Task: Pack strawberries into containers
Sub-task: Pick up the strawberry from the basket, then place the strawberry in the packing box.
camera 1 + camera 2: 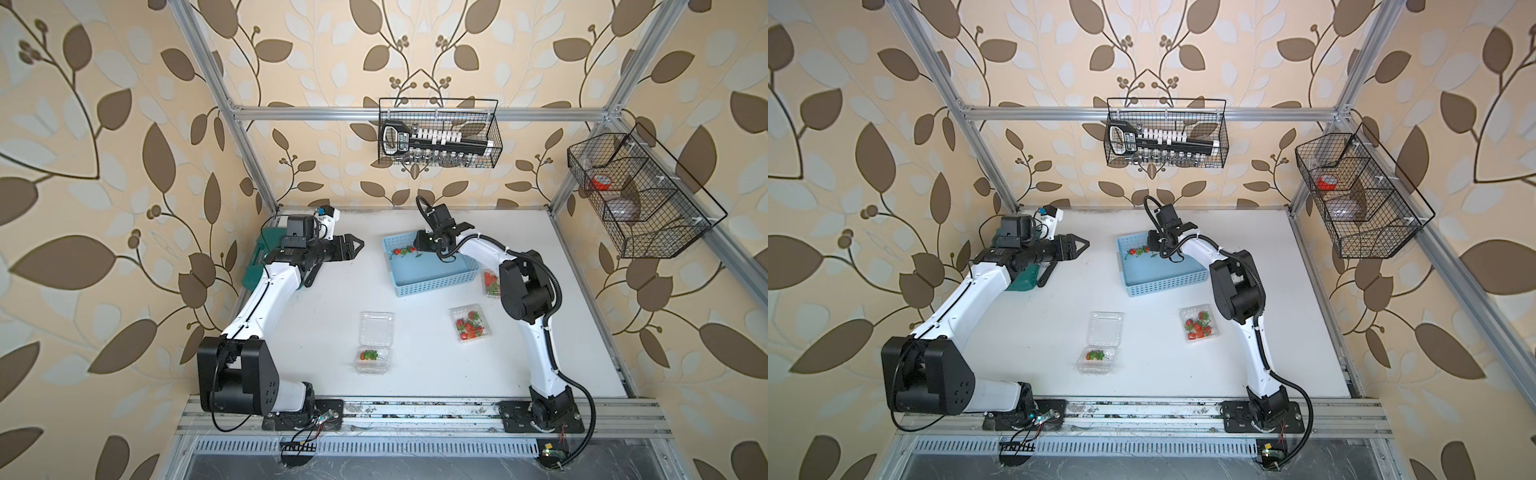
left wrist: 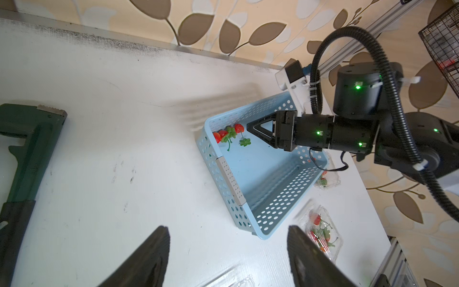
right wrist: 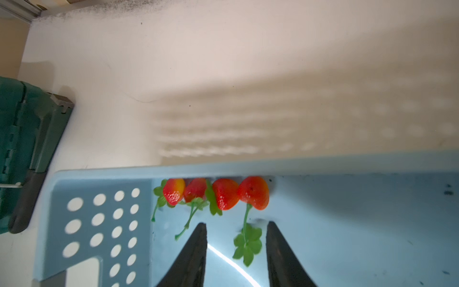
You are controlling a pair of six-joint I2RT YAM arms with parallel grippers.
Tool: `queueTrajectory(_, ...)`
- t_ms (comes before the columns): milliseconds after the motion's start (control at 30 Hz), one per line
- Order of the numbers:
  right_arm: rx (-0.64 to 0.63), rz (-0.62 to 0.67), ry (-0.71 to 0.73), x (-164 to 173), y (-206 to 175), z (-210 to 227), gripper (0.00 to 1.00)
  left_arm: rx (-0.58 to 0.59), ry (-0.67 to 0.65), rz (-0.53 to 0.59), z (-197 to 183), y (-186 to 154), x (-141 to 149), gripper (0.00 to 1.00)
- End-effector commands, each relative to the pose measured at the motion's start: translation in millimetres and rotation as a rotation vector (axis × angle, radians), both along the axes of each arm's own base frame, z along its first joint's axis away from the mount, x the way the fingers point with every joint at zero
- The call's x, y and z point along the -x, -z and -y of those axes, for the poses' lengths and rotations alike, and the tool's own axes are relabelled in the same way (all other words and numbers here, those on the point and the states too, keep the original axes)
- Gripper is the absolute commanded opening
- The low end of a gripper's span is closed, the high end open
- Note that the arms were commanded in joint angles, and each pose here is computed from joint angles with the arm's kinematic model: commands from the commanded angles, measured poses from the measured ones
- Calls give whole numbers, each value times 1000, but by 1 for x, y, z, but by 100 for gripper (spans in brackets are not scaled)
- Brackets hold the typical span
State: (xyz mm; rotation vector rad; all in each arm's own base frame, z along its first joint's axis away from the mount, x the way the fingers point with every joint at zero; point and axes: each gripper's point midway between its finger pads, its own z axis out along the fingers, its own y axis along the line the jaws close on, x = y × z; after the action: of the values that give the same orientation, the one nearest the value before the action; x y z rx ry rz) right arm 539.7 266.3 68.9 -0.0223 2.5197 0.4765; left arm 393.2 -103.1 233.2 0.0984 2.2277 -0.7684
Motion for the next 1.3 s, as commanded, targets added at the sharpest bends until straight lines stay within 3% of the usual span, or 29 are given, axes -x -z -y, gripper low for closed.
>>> queueTrajectory(0, 43, -25, 2, 0, 11, 3, 40, 2, 21, 9, 4, 1, 0, 76)
queueTrajectory(633, 133, -63, -39, 4, 42, -1, 33, 4, 23, 9, 5, 0, -1, 76)
queueTrajectory(767, 147, -72, -47, 5, 47, -3, 27, 1, 20, 9, 4, 0, -1, 76)
queueTrajectory(1033, 160, -72, -42, 7, 44, 1, 5, 4, 21, 10, 5, 0, 0, 76)
queueTrajectory(1267, 155, -39, -53, 16, 13, 6, 0, 9, 22, 12, 5, -1, 0, 76)
